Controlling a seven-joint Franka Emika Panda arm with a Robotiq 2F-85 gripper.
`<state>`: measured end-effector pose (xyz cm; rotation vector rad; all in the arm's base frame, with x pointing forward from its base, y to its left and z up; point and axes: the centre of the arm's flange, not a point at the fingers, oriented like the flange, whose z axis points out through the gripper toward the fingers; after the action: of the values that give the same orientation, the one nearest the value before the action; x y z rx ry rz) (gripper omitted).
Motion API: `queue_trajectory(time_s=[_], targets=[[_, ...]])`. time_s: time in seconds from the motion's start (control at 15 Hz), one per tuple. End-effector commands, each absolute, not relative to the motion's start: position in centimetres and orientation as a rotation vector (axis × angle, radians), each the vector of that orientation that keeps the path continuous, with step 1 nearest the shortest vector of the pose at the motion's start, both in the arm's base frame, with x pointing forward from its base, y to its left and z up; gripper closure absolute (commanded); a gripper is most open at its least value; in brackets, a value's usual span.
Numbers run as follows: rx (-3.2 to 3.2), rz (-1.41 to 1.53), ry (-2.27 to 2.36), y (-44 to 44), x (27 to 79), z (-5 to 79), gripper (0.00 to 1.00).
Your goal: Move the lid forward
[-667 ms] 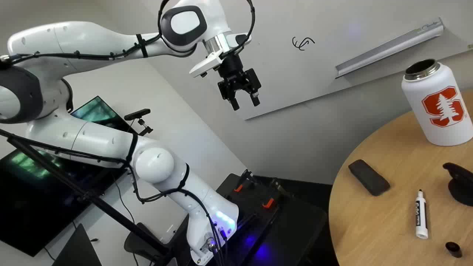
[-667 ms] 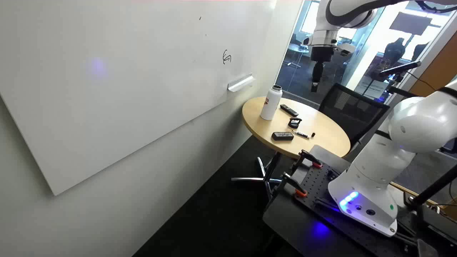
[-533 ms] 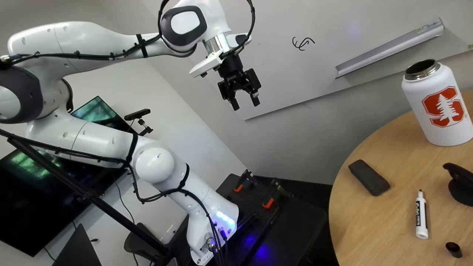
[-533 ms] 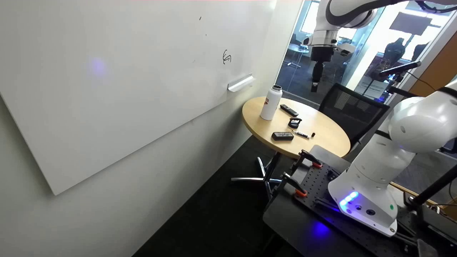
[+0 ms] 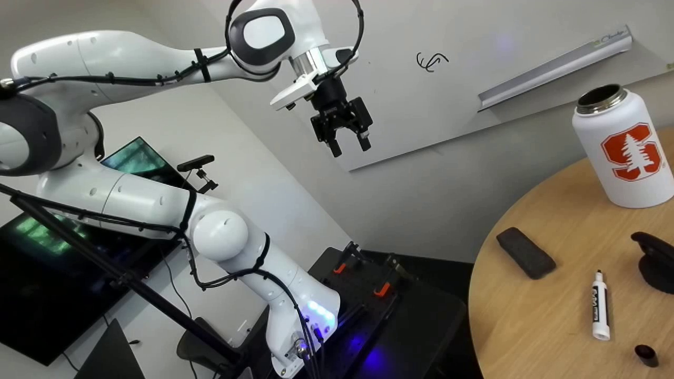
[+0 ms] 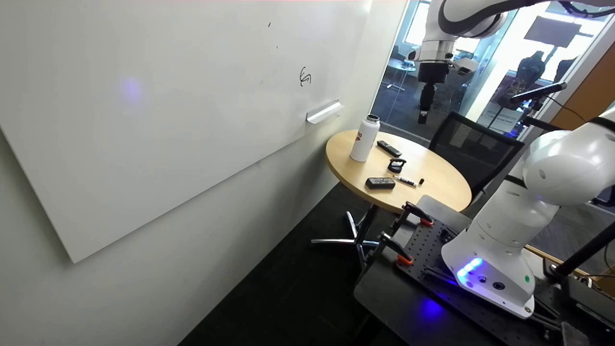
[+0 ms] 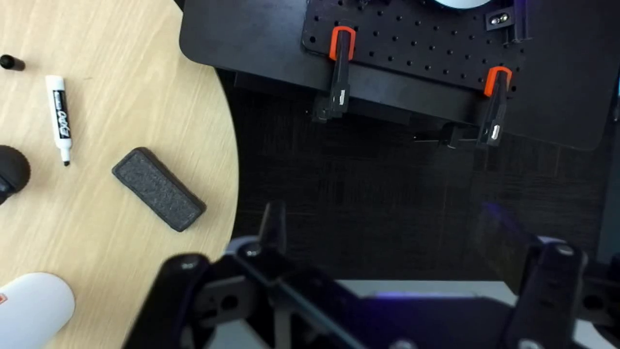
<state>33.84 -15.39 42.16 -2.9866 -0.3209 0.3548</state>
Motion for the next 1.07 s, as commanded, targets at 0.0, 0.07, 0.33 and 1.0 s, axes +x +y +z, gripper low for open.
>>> queue_trajectory(time_s=[0.0,0.07,0.33,1.0], targets=[[-3.044,0.329,-0.294,-16.2,34.7,40.3,0.00],[-3.067,0.319,-0.267,-16.9,35.0,39.4,0.00],[-3.153,0.312,-0.215,-21.6,35.6,34.9,0.00],[-3.251,0.320,-0.045,-31.1,32.3,26.7,0.00]])
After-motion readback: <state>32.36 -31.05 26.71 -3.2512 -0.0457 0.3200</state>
